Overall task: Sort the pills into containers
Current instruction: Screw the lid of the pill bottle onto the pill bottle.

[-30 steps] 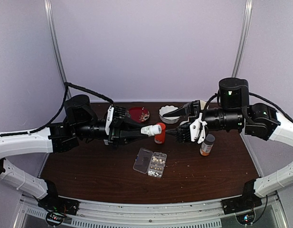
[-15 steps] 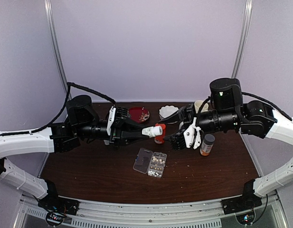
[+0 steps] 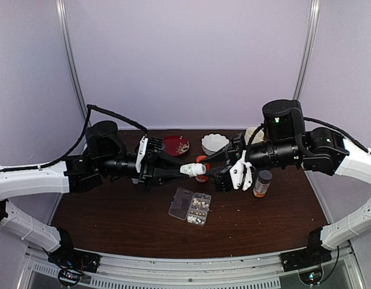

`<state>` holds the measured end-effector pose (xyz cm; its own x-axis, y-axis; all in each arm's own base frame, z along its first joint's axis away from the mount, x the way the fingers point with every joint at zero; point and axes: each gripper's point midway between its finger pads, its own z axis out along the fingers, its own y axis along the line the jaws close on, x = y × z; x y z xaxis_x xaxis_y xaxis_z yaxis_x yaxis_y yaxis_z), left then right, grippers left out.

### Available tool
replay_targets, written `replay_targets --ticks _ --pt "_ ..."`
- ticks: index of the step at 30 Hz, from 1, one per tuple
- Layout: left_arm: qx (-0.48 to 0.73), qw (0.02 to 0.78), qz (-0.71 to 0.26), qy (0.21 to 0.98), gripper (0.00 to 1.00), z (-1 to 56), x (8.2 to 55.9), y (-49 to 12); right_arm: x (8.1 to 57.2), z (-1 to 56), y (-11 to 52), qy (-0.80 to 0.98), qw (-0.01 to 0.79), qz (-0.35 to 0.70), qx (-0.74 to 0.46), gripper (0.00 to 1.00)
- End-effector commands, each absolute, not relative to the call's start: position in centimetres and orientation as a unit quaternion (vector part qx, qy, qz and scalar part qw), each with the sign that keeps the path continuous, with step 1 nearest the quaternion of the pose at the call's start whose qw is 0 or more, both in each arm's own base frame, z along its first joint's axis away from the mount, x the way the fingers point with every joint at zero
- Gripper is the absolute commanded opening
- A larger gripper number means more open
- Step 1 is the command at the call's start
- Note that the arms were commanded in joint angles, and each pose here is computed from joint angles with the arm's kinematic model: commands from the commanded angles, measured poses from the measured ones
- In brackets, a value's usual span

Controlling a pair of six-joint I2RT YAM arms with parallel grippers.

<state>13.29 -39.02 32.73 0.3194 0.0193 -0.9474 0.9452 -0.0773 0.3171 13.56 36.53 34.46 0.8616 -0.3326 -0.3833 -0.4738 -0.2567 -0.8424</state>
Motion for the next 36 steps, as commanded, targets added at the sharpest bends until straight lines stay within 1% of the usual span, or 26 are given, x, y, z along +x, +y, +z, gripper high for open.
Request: replay_targets --ticks 1,8,13,18,22,25,28,30,35,36 --pt "0.59 0.571 -0.427 0.378 0.0 35.3 13.4 -39.1 13.3 35.5 36.8 0.261 0.562 0.075 -0.781 0.2" --pt "0.59 0.572 -0.427 0.377 0.0 35.3 13.4 -39.2 13.9 36.3 37.4 0.34 0.568 0.117 -0.741 0.13" --pt "0.59 0.576 -0.421 0.378 0.0 35.3 13.6 -39.2 14.2 38.1 38.1 0.458 0.559 0.223 -0.655 0.08" --pt "0.596 0.578 -0.406 0.382 0.0 34.7 13.9 -39.3 12.9 39.4 38.6 0.556 0.502 0.364 -0.553 0.07" --pt "0.601 0.585 -0.394 0.376 0.0 34.7 14.0 -39.3 11.6 40.2 38.6 0.599 0.45 0.466 -0.471 0.08" --pt "0.605 0.593 -0.384 0.369 0.0 35.0 14.1 -39.2 12.0 40.3 38.7 0.647 0.407 0.511 -0.394 0.07" --pt "0.611 0.597 -0.37 0.364 0.0 35.1 14.2 -39.2 13.0 40.2 38.8 0.699 0.358 0.54 -0.303 0.01" --pt "0.616 0.601 -0.357 0.364 0.0 35.1 14.4 -39.3 13.7 39.9 38.9 0.73 0.323 0.553 -0.239 0.02" --pt "0.628 0.615 -0.32 0.354 0.0 35.1 14.9 -39.3 14.2 38.7 38.9 0.771 0.223 0.588 -0.1 0.01" --pt "0.631 0.617 -0.312 0.352 0.0 35.1 15.1 -39.3 14.2 38.8 38.8 0.773 0.209 0.594 -0.079 0.0"
